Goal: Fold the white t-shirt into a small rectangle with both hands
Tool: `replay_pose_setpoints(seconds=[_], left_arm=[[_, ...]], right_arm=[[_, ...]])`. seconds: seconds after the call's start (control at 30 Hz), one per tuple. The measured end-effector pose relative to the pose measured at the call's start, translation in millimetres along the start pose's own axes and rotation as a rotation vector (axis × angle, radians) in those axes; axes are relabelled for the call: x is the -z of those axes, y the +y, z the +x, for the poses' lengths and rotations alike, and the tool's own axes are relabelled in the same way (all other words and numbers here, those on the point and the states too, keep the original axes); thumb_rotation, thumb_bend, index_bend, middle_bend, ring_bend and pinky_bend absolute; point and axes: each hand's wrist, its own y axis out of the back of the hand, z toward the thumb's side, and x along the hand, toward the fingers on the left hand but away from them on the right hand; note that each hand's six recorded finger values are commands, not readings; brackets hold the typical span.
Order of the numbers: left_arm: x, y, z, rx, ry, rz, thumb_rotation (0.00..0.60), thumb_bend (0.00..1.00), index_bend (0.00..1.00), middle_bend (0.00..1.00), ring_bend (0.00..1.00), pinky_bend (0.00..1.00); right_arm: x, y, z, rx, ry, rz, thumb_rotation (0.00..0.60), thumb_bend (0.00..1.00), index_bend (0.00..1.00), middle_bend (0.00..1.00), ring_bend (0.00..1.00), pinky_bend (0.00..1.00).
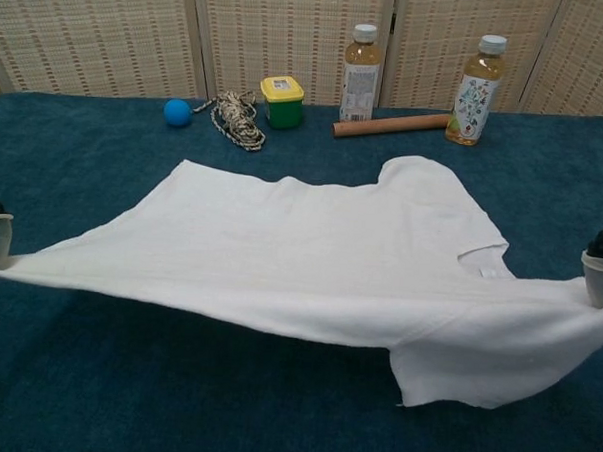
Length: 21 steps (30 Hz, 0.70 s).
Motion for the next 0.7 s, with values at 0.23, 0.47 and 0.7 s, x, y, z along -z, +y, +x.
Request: replay_pose_setpoints(seconds=[0.23,0.47,0.7], left_arm=[[7,6,-36,0.019,0.031,-0.004,0.6,0.55,0.63,0.82,0.75,0.97],[-1,-1,-69,0.073,0.028,-0.025,0.6,0.55,0.63,0.82,0.75,0.97],[-11,-7,-85,0.111,0.019,-0.038,0.6,0.55,0.63,0.82,0.75,0.97]], right_arm=[[-9,5,13,-0.022,0.026,-0.02,0.6,0.54,0.73,0.96,0.95,1.0],[-7,15,42,-0.041,-0.001,-0.039,0.6,0.54,0.74,0.97,0.95,1.0],[-7,12,74,-0.1,-0.026,-0.061,0.6,0.54,0.75,0.97,0.96,1.0]])
